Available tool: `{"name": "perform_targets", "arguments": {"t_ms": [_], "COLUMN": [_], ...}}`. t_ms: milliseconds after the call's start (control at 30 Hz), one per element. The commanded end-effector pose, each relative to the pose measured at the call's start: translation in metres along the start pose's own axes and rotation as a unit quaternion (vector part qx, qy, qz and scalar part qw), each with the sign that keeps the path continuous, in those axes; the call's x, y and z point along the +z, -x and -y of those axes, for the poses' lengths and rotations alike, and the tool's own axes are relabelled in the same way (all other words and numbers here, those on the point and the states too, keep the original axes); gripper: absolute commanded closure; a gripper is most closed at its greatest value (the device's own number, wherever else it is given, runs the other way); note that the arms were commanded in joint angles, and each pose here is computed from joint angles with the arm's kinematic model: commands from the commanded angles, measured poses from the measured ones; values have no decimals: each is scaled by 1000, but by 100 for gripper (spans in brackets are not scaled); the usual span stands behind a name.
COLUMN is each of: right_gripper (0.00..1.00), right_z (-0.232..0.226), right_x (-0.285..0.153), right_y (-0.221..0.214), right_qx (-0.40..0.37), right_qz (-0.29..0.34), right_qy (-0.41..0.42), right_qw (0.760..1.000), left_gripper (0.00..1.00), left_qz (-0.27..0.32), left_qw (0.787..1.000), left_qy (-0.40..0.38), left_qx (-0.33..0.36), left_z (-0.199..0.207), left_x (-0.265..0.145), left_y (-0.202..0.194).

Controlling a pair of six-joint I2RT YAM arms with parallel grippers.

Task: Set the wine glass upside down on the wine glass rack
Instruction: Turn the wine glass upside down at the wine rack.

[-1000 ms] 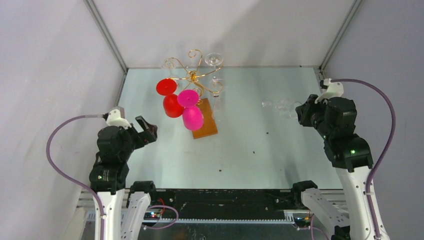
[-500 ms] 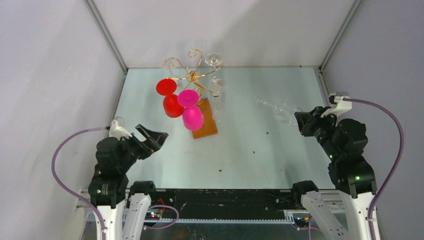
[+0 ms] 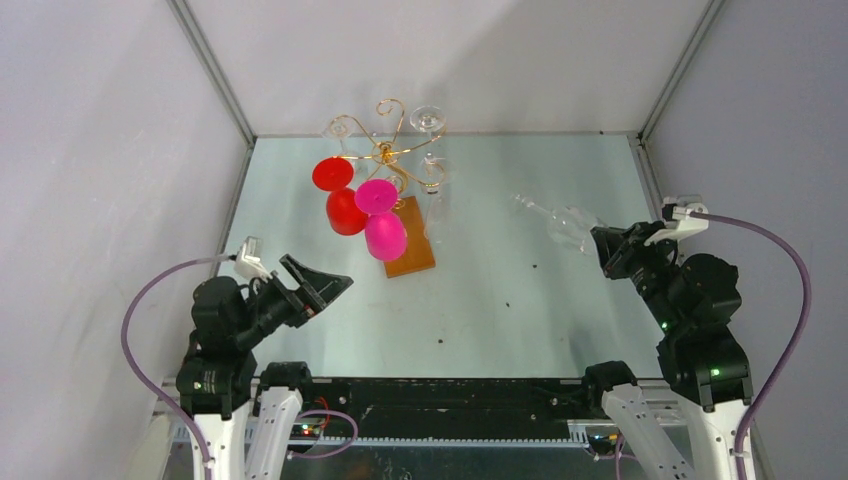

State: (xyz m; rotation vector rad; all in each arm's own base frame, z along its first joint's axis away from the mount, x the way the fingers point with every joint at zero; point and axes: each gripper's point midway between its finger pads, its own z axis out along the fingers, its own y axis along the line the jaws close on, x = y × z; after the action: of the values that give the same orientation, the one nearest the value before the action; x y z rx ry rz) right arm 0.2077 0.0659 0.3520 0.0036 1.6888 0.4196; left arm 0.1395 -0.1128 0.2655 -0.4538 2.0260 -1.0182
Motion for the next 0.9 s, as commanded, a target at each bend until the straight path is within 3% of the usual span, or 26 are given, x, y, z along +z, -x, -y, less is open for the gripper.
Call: {"name": "perform_targets", "arguments": {"t_ms": [0,233,533,867], "right_gripper": [100,100,100,100], "right_z": [-5,-7,7,-6], "right_x": [-3,-7,8,18], "right_y": [30,55,55,57], "right_qx": [-22,-39,-50,-174], "right_qz": [61,113,68,58], "right_qy": [9,9,-53,-120], "right_qw": [998,993,995,976], "left_gripper": [0,0,1,2], "left_qz": [-24,-43,-23,-43], "left_qw": [996,992,989,982], "left_qy": [-88,-121,-146,-186], "left_qx": [-19,-21,-21,2], "left_z": [38,59,86,128], "left_x": [-11,-18,-22,-22], "left_y": [-7,-6,17,35]}}
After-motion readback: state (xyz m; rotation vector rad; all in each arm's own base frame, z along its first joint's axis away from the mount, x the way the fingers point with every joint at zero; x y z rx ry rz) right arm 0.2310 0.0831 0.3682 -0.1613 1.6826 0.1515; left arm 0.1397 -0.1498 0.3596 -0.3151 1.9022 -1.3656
